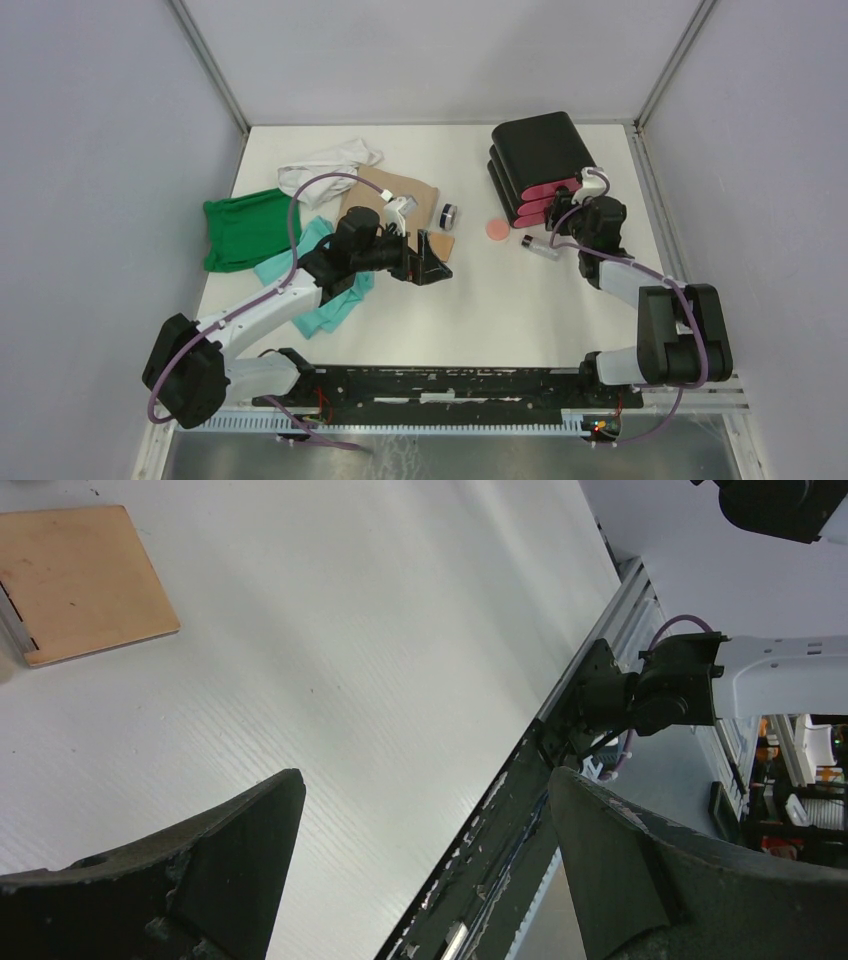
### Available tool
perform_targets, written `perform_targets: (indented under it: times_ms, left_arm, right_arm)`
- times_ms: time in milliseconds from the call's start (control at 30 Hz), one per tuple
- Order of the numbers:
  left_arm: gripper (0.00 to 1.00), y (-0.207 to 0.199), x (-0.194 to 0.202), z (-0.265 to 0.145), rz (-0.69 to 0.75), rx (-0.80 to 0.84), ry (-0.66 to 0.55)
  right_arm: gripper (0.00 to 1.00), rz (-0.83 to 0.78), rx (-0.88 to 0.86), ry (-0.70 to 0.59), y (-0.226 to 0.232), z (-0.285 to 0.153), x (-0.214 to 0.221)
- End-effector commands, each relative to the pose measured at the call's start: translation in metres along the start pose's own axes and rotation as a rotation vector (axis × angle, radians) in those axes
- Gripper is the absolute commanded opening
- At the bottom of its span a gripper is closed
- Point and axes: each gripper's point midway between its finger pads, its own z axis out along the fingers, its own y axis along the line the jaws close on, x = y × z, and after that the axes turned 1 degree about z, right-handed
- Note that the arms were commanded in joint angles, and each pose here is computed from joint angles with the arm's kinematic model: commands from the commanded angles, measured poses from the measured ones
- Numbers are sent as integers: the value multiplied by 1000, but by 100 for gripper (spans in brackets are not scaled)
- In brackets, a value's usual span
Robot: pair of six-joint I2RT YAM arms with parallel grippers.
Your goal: Organize the makeup
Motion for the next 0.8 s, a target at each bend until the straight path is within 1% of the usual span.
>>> perform_targets:
  times_ms: [0,100,267,500,600,767]
  left_arm:
    - [99,-12,-18,-3,53,35,-44]
    - [99,-11,-18,-3,50,25,-46]
    - [99,-11,-21,-7,50,18,-76]
    - [99,-9,-21,-8,52,5,-80]
    - [99,-9,-22,-8,59,0,-83]
    - [99,-9,-22,-9,62,-3,-80]
  right_arm:
    - [57,-24,-23,-95,4,9,-36]
    - [56,-23,-20,-88,3,10,-34]
    - [51,-23,-16,-71,1,12,-29]
    - [50,-25,-21,-61,1,16,-29]
    - [45,-24,-25,-57,2,16,-29]
    - [31,-25,-35,-47,4,15,-28]
